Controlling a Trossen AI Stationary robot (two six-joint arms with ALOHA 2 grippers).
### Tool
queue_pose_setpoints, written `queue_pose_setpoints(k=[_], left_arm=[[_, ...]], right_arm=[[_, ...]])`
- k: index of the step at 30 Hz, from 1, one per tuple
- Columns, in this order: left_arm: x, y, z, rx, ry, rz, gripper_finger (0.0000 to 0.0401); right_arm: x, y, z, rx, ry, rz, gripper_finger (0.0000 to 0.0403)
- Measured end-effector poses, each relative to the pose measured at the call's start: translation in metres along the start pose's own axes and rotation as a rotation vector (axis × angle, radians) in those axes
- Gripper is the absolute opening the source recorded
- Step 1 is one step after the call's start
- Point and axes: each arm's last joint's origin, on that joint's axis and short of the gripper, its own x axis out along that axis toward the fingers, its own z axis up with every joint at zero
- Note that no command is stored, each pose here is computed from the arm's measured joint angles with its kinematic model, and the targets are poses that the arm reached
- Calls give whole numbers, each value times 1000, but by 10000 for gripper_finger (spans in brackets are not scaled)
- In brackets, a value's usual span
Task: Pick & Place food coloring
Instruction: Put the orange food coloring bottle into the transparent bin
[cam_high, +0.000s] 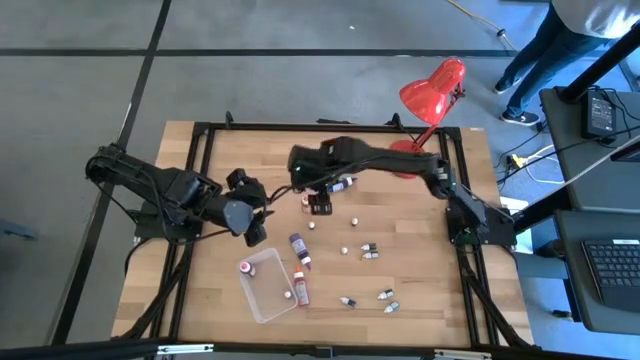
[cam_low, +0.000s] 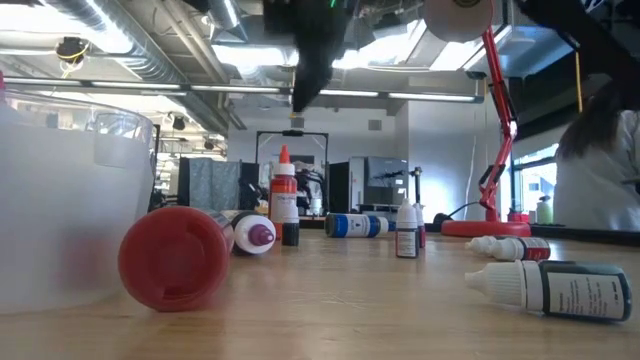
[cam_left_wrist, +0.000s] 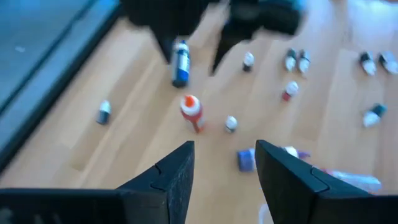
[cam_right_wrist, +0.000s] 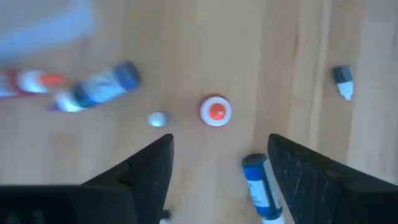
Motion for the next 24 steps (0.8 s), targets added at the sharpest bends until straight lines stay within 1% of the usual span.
queue_pose_setpoints(k=[2, 4, 6, 10, 12, 14, 15, 17, 20, 22, 24], left_arm=[[0, 1, 1, -25, -17, 24, 163], [0, 2, 1, -51, -23, 34, 162], [0, 2, 1, -52, -27, 37, 163], [0, 1, 1, -67, -18, 27, 165], [0, 1, 1, -64, -12, 19, 166], [2, 1, 1, -60, -21, 36, 166], [4, 1, 2, -48, -24, 50, 165], [12, 1, 5, 16, -19, 70, 163], [31, -4, 17, 126, -43, 68, 160], [47, -8, 27, 198, -66, 38, 160], [64, -10, 35, 246, -69, -1, 160]], right_arm=[[-21, 2, -4, 6, -32, 24, 262], [-43, 4, -9, 9, -72, 26, 262], [-59, 6, -16, 19, -116, 21, 262], [-68, 14, -38, 55, -170, -2, 261], [-71, 21, -55, 88, -223, -13, 261], [-72, 28, -74, 119, -285, -9, 261], [-72, 32, -85, 136, -312, -6, 261], [-73, 38, -104, 170, -374, -17, 261], [-78, 46, -132, 247, -470, -68, 261], [-79, 50, -149, 305, -502, -86, 261], [-80, 53, -164, 360, -511, -87, 261]])
